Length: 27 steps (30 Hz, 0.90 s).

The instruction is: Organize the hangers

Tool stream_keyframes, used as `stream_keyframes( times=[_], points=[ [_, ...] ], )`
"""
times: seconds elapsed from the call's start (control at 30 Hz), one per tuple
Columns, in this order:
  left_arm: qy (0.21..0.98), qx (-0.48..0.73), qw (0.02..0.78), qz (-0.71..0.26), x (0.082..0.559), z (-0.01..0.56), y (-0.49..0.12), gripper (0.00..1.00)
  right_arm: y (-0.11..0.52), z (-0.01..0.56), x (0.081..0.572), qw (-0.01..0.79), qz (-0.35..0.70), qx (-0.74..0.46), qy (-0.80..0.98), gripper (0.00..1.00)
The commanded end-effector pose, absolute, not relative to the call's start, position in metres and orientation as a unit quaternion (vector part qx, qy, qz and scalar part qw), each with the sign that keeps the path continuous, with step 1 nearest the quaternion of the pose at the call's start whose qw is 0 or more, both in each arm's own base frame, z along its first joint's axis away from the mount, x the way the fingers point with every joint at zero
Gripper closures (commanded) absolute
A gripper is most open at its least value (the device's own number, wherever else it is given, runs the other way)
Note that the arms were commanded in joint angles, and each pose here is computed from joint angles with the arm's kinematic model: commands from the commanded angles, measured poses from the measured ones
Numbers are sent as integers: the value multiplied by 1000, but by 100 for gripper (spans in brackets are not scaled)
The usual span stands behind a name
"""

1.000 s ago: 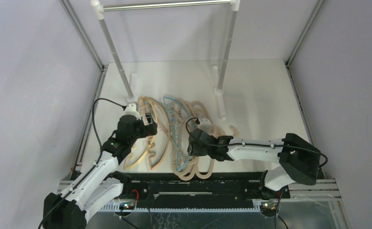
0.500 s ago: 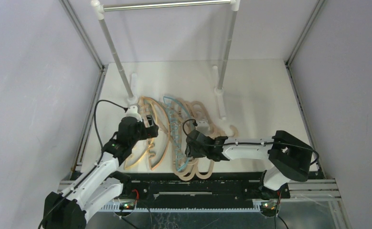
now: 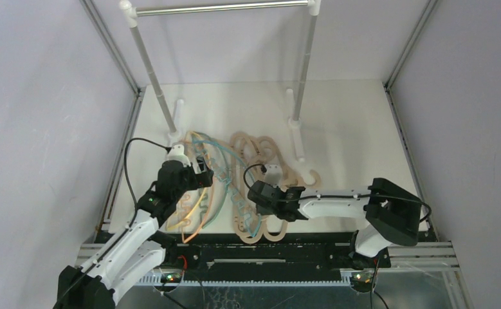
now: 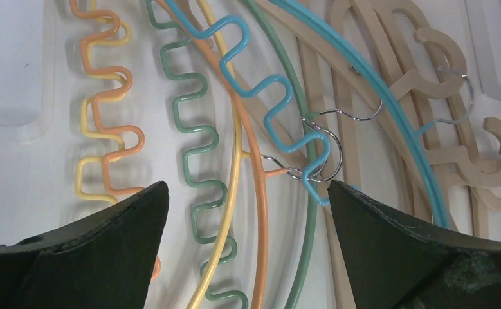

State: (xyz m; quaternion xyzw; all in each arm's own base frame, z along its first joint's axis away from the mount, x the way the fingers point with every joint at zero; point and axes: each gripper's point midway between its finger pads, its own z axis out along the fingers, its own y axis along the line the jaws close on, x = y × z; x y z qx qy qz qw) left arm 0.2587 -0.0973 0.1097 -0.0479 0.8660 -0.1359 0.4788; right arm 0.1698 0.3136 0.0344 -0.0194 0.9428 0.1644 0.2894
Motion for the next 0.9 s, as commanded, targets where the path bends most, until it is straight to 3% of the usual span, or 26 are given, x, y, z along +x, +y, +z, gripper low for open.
stream_keyframes(
  times=[0.0, 0.3, 0.53, 0.87],
  points=[
    [859, -50, 490, -143, 263, 122, -101, 0, 309, 96, 179, 371, 143, -45, 917, 100],
    [857, -49, 491, -152, 266, 126, -105, 1, 258, 200, 208, 511, 59, -16, 857, 100],
    [855, -47, 492, -158, 266, 129, -107, 1, 205, 299, 266, 632, -107, 2, 767, 100],
    [849, -45, 495, -179, 266, 134, -115, 1, 188, 409, 350, 705, -276, 9, 653, 100]
  ],
)
